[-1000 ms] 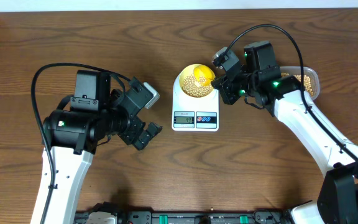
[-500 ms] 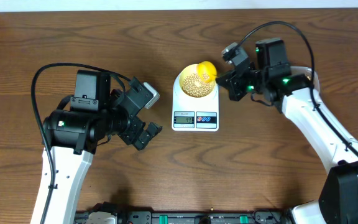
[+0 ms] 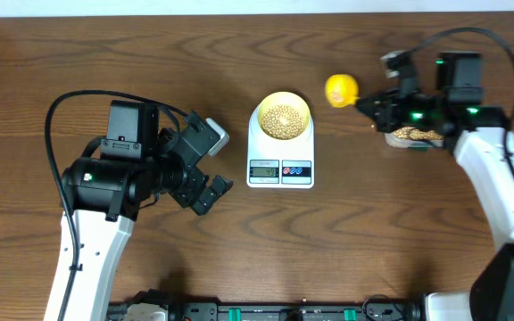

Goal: Scoop item into bowl and weigh 50g on scale

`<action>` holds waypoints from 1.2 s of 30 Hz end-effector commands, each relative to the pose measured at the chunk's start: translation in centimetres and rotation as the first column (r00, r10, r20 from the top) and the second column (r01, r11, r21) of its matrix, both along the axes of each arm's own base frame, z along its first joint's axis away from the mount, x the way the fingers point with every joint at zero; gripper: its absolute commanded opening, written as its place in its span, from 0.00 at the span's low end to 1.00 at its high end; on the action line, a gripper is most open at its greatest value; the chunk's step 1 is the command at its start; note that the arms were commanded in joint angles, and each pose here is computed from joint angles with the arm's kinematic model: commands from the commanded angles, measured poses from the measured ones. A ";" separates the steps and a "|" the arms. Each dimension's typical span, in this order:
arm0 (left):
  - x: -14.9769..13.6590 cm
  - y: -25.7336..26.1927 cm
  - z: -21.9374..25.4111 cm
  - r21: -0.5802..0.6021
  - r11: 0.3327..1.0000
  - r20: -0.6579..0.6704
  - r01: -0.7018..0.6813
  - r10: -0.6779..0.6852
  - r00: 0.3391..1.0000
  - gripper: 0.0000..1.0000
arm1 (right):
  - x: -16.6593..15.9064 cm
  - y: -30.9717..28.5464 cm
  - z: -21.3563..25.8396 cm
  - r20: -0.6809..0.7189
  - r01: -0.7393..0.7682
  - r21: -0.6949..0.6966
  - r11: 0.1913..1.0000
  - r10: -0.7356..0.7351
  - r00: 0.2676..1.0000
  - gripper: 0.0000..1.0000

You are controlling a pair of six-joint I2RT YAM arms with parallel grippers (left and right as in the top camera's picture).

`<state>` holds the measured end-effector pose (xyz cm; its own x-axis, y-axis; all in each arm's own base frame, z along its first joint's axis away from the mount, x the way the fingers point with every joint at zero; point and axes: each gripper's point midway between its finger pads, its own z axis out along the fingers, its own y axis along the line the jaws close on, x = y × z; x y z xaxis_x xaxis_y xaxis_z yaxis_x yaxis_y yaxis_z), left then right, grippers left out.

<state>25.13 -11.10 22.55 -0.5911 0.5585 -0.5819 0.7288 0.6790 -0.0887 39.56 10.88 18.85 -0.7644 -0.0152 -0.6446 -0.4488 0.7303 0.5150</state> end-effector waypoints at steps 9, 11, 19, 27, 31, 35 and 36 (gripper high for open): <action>0.0 0.2 -0.1 0.008 1.000 0.000 -0.001 0.001 1.000 1.00 | -0.7 -8.8 0.8 -0.075 0.238 0.003 0.971 -0.237 0.969 0.01; 0.0 0.2 -0.1 0.008 1.000 0.000 -0.001 0.001 1.000 1.00 | -0.7 -9.8 0.6 -0.081 0.268 -0.016 0.963 -0.268 0.960 0.01; 0.0 0.2 -0.1 0.008 1.000 0.000 -0.001 0.001 1.000 1.00 | -0.5 -11.2 -0.2 -0.077 0.315 -0.085 0.945 -0.321 0.944 0.01; 0.0 0.2 -0.1 0.008 1.000 0.000 -0.001 0.001 1.000 1.00 | 0.2 -6.2 0.6 -0.019 0.189 -0.073 0.979 -0.191 0.982 0.01; 0.0 0.2 -0.1 0.008 1.000 0.000 -0.001 0.001 1.000 1.00 | 0.3 -1.7 1.0 0.031 0.089 -0.097 0.991 -0.086 0.996 0.01; 0.0 0.2 -0.1 0.008 1.000 0.000 -0.001 0.001 1.000 1.00 | -0.2 2.8 1.1 0.076 0.001 -0.141 0.990 0.010 0.997 0.01; 0.0 0.2 -0.1 0.008 1.000 0.000 -0.001 0.001 1.000 1.00 | -0.4 4.1 1.2 0.088 -0.025 -0.146 0.989 0.038 0.995 0.01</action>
